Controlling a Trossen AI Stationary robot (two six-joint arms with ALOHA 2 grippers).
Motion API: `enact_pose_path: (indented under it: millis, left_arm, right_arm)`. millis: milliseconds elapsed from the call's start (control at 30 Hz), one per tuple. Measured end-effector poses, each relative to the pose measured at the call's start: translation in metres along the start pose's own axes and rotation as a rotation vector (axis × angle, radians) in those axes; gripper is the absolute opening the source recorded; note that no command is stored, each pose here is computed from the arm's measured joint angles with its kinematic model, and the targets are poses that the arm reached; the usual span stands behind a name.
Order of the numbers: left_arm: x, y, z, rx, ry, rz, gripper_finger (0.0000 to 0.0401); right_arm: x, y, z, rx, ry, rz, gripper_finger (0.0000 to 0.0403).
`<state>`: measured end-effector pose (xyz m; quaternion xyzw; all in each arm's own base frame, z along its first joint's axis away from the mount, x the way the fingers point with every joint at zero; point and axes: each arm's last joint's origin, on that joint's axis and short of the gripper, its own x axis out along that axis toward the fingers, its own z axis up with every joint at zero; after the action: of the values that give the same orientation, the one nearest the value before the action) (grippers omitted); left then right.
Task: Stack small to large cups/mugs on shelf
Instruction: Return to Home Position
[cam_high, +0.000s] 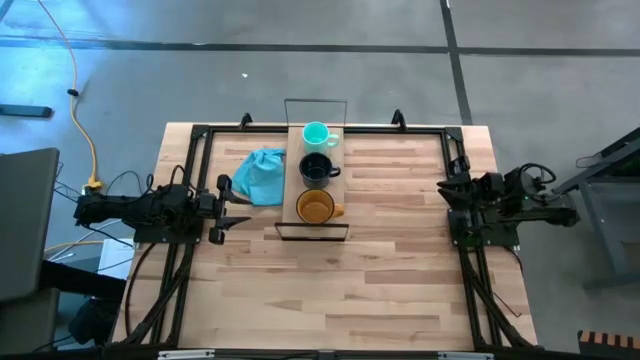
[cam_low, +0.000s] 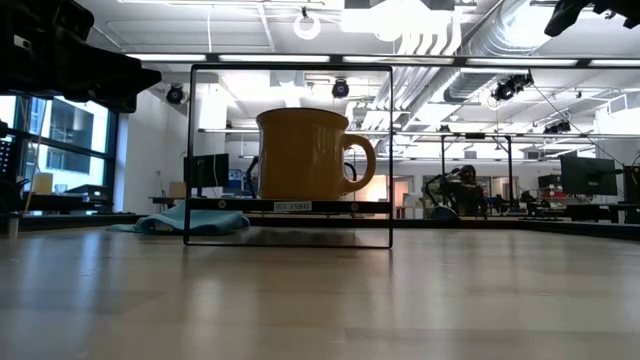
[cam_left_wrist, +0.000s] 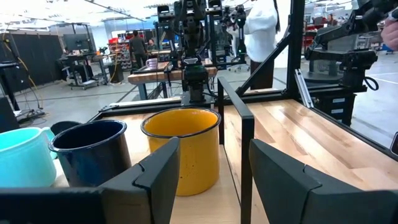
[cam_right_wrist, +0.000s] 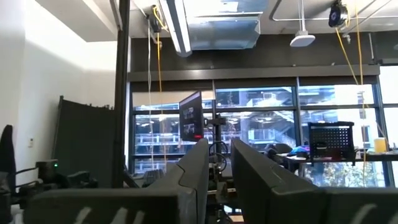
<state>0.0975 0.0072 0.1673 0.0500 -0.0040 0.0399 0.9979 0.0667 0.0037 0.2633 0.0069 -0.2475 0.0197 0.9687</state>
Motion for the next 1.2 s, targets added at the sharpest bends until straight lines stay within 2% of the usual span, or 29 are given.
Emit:
enact_pose_path:
  millis: [600, 767, 1033, 1200]
  left_arm:
    - [0.000, 0.000, 0.000, 0.000, 0.000, 0.000, 0.0182]
    - [0.000, 0.000, 0.000, 0.000, 0.000, 0.000, 0.0182]
    - [0.000, 0.000, 0.000, 0.000, 0.000, 0.000, 0.0182]
    - [0.000, 0.000, 0.000, 0.000, 0.000, 0.000, 0.0182]
  right_arm:
    - [0.000, 0.003, 0.000, -0.005, 0.005, -0.002, 0.0057]
    - [-0.001, 0.003, -0.009, -0.028, 0.100, -0.004, 0.0057]
    - [-0.005, 0.000, -0.028, -0.028, 0.300, -0.096, 0.0057]
    - [-0.003, -0.001, -0.025, -0.059, 0.246, -0.139, 0.0057]
